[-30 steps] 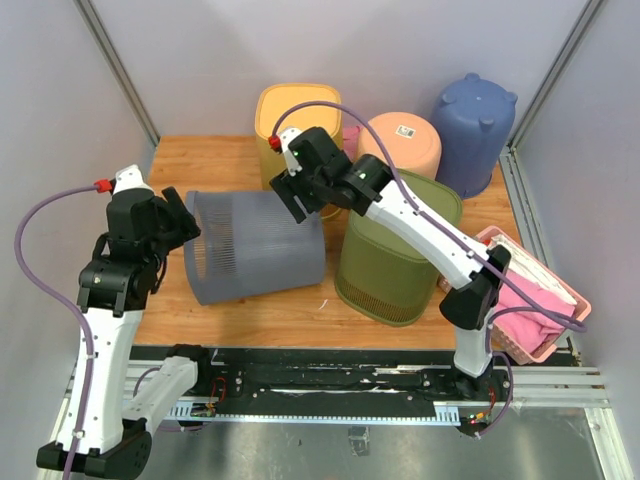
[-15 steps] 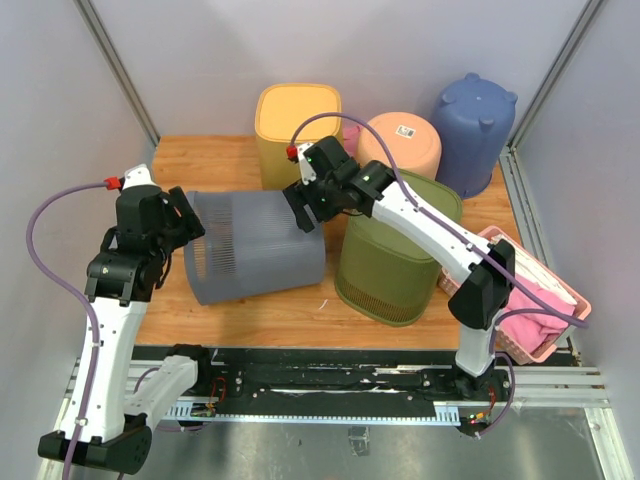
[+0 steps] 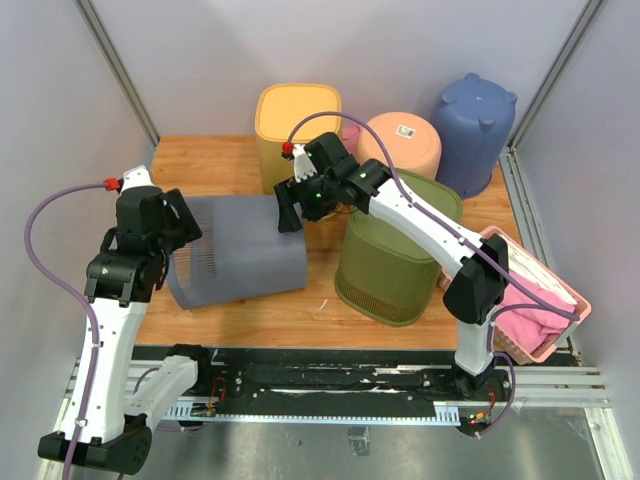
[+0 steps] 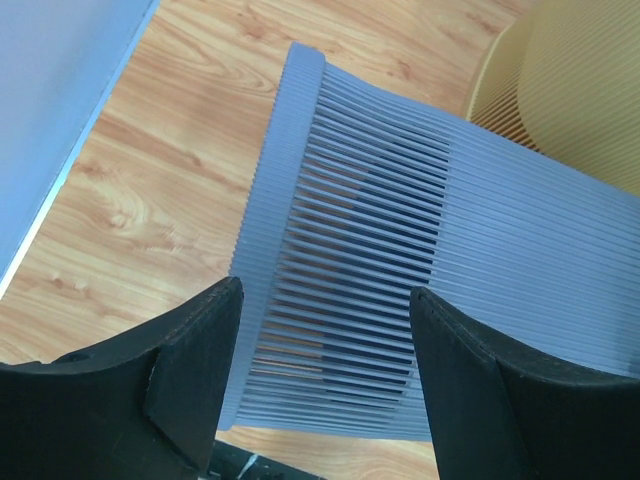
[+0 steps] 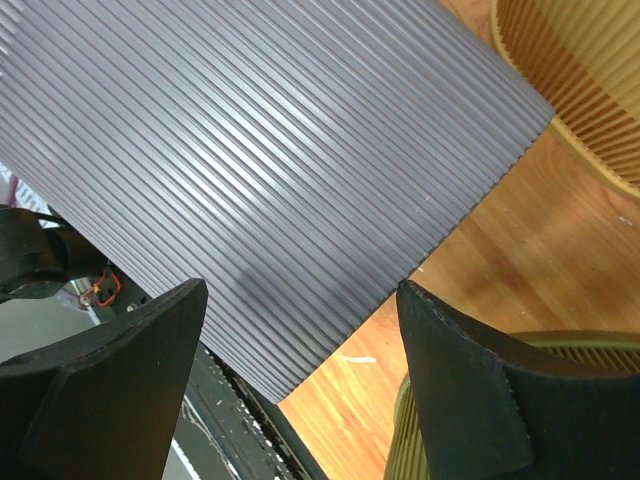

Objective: Turn the large container upside down

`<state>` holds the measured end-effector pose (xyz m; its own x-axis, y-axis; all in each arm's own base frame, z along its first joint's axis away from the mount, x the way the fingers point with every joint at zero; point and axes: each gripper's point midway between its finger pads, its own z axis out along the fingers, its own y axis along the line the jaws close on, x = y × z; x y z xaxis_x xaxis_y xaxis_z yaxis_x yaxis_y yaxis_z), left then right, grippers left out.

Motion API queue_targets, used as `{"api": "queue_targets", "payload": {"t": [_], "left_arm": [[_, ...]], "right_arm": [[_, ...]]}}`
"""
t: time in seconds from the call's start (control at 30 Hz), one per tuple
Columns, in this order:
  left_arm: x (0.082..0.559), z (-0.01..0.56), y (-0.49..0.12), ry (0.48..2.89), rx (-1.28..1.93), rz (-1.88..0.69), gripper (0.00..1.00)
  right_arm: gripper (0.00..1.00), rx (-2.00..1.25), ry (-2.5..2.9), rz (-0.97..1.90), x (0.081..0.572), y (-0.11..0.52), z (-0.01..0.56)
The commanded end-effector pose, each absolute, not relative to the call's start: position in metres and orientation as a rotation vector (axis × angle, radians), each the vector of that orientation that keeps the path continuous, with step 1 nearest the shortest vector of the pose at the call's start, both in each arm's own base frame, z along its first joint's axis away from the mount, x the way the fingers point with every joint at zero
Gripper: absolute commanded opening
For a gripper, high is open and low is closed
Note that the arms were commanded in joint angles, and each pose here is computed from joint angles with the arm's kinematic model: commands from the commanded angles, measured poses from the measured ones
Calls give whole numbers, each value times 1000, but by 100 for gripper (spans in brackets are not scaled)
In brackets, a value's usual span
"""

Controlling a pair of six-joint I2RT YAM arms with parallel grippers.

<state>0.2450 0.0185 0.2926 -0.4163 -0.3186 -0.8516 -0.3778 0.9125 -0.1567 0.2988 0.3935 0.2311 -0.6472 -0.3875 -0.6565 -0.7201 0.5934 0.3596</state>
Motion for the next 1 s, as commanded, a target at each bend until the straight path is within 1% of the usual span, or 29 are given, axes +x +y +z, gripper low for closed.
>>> {"api": "queue_targets", "payload": {"t": [0.0, 0.2, 0.33, 0.43, 0.63, 0.7, 0.77, 0.97], "left_arm": [[240, 294, 24, 2036, -512, 101, 72], [233, 280, 28, 2051, -528, 124, 63], [231, 270, 36, 2061, -555, 185, 62], [234, 258, 34, 2080, -561, 184, 61], [245, 243, 21, 2094, -527, 104, 60], [248, 240, 15, 2101, -514, 66, 60], [251, 239, 10, 2104, -503, 34, 59], [256, 230, 4, 2129, -491, -3, 59]], "right_arm": [[79, -870, 2231, 947, 299, 415, 254], [79, -788, 2270, 958, 308, 411, 245], [79, -739, 2296, 998, 304, 413, 237], [79, -685, 2309, 1010, 304, 412, 235], [79, -562, 2330, 818, 321, 388, 229], [79, -544, 2333, 802, 322, 385, 229], [79, -541, 2332, 850, 319, 388, 232], [77, -601, 2271, 1188, 293, 420, 255]]}}
